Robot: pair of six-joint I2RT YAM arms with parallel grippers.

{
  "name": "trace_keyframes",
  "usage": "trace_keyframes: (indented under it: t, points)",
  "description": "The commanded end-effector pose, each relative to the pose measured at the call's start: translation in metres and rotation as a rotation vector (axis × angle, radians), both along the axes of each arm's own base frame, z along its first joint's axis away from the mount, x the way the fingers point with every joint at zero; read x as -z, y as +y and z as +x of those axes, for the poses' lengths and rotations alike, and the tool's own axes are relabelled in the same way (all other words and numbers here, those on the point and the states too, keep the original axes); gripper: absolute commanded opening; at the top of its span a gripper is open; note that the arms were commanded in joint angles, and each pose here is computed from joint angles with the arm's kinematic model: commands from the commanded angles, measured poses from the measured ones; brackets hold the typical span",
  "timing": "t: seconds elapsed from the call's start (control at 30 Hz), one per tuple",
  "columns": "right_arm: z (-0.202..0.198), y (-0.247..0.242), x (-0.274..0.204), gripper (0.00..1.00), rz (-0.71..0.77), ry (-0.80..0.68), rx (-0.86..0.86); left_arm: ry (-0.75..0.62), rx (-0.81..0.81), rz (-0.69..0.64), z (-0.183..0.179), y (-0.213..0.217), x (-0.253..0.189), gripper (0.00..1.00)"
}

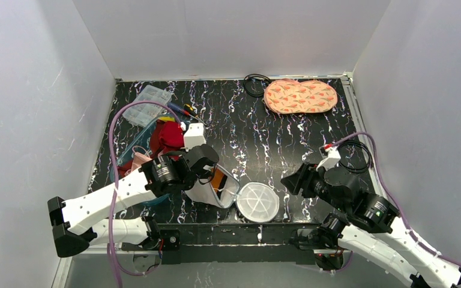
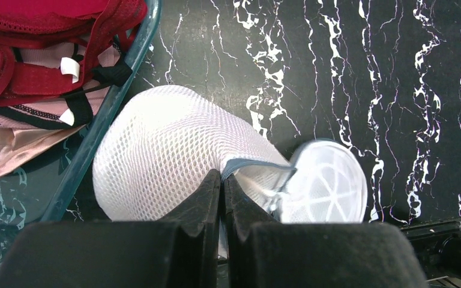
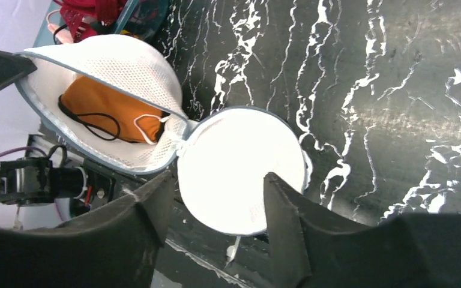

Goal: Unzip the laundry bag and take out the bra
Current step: Open the laundry bag at the center of the board.

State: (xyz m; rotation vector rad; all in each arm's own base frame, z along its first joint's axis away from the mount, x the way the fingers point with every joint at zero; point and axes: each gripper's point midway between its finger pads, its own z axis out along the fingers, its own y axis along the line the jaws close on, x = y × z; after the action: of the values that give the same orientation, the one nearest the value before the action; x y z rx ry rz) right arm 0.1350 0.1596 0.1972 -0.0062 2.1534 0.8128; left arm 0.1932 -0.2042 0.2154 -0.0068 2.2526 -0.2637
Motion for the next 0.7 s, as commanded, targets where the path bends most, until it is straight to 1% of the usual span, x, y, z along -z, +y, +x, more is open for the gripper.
trace_keyframes:
  t: [0.0, 0.03, 0.1, 0.17, 0.23, 0.37, 0.47, 0.53, 0.67]
  points:
    - [-0.001, -0.011, -0.012, 0.73, 0.042, -0.006, 0.056, -0.033, -0.02, 0.0, 0.006, 0.001, -0.012, 0.0]
    - [-0.003, -0.008, -0.021, 0.77, 0.05, -0.018, 0.031, -0.026, -0.021, -0.004, 0.005, 0.0, -0.01, 0.0]
    - [-0.007, 0.005, -0.028, 0.8, 0.044, -0.022, -0.049, -0.015, -0.015, -0.019, 0.004, -0.004, -0.008, 0.0]
    - [-0.008, 0.021, -0.028, 0.81, 0.025, -0.019, -0.137, -0.003, -0.004, -0.038, 0.003, -0.009, -0.006, 0.0]
    - [-0.007, 0.038, -0.018, 0.81, 0.0, -0.002, -0.209, 0.009, 0.006, -0.055, 0.001, -0.013, -0.006, 0.0]
    - [-0.005, 0.072, 0.001, 0.8, 0.056, -0.011, -0.32, 0.037, 0.008, -0.087, -0.004, -0.016, -0.003, 0.0]
    - [0.002, 0.094, 0.014, 0.8, 0.09, -0.044, -0.378, 0.051, 0.008, -0.094, -0.007, -0.015, 0.001, 0.0]
    - [0.011, 0.104, 0.024, 0.81, 0.065, -0.074, -0.399, 0.056, 0.004, -0.092, -0.008, -0.014, 0.004, 0.0]
    - [0.028, 0.121, 0.037, 0.85, 0.015, -0.164, -0.43, 0.062, 0.006, -0.084, -0.008, -0.014, 0.008, 0.0]
